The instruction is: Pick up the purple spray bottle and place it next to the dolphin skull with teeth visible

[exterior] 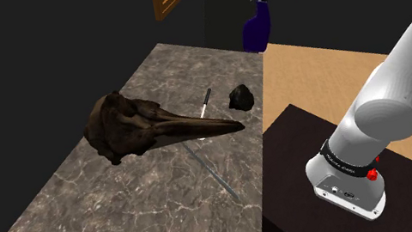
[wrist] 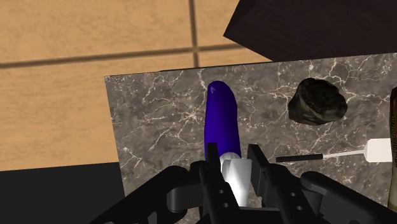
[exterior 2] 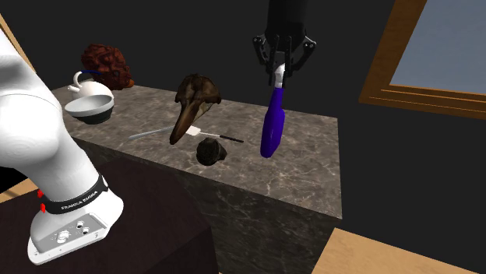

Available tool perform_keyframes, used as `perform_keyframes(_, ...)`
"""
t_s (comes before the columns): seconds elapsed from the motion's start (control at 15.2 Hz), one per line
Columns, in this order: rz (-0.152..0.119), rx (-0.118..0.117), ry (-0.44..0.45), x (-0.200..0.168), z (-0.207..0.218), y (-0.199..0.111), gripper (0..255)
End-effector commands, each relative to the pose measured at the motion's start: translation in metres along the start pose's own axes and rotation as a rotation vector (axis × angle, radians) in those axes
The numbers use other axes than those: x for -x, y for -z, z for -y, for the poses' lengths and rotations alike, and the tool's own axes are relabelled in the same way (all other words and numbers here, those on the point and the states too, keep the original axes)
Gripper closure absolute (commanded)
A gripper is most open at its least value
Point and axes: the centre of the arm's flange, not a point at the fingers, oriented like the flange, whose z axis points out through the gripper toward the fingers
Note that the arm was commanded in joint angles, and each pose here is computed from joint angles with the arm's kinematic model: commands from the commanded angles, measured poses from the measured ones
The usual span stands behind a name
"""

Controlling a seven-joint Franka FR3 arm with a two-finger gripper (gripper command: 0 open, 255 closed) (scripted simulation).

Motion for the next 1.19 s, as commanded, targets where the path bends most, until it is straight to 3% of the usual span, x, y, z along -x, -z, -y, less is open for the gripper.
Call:
perform_keyframes(0.0, 0.000, 0.000, 0.000, 0.000, 0.000, 0.013, 255)
perform_keyframes(1.12, 0.000, 0.000, 0.000, 0.002, 0.002, 0.102, 255)
